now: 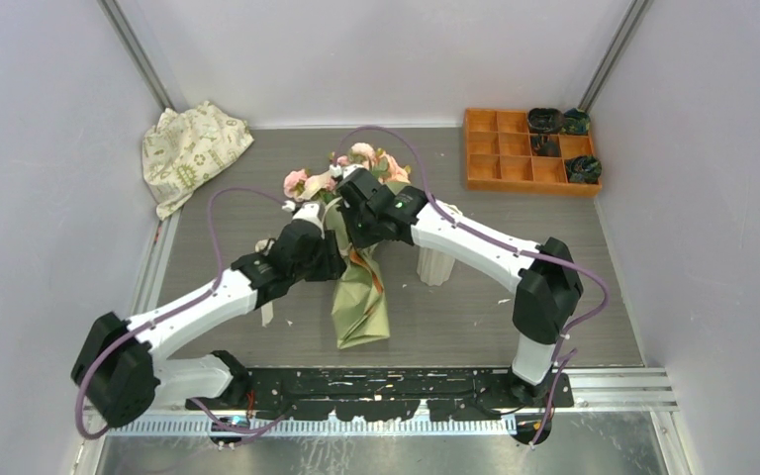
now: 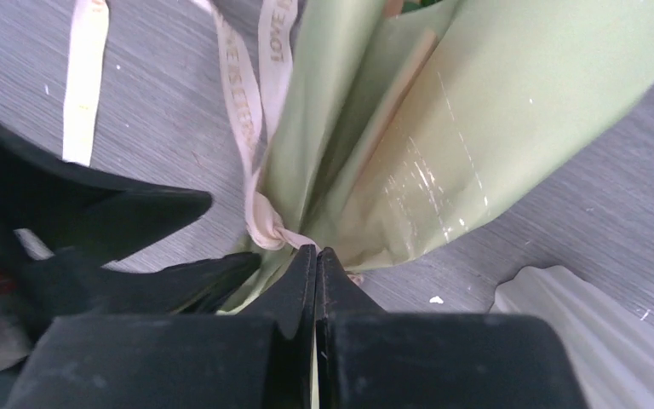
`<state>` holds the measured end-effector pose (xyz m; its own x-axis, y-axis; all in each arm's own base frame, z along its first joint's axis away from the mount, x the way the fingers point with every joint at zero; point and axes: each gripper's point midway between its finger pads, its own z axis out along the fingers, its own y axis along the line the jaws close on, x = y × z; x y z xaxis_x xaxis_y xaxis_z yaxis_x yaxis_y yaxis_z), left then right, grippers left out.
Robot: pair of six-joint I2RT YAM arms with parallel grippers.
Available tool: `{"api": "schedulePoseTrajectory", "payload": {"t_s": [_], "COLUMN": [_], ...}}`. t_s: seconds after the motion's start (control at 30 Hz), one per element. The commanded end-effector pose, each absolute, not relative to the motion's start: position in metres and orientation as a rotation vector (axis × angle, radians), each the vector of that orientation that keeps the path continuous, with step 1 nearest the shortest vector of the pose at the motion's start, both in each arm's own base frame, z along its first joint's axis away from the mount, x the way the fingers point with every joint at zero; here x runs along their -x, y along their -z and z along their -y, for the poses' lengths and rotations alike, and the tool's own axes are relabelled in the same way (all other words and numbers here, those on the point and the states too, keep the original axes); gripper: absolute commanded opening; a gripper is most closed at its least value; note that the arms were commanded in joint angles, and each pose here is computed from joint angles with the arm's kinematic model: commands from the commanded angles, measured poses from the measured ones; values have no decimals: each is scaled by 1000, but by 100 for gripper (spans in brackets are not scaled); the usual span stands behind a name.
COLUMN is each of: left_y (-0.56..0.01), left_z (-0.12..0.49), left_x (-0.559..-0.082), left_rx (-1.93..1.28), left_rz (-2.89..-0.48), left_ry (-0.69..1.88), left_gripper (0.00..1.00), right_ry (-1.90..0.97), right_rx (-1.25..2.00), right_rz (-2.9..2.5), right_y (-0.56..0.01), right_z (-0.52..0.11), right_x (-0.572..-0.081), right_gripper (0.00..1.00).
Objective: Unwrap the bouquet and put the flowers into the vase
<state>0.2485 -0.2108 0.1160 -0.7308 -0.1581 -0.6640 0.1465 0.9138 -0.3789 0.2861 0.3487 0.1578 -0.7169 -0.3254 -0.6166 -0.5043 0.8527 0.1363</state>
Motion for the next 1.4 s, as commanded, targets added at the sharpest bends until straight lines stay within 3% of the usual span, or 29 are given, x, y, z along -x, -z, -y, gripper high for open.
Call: {"api": "schedulePoseTrajectory", "payload": {"t_s": [0.0,0.5,0.83,1.37], "left_y": [-133,-98,-57,-46], "left_z": [226,237,161,128], "left_x": [-280,-328,-363,-358], "left_rx": [-42,-12,295,410], "left_rz": [-2266,-2250,-2386,-2388], "left_ry": [486,378,176,63], "left_gripper": [47,47,45,44], "right_ry": [-424,-442,-409,-226], "right_rx": [559,504,333,294], "right_rz": [-2331,-2434,-2321,-2152], "right_y": [-211,-191,-255,-327], "right_z": [-345,-354,-331,-246], "right_x": [-302,-308,-314,-300], "right_gripper": [1,1,1,1]}}
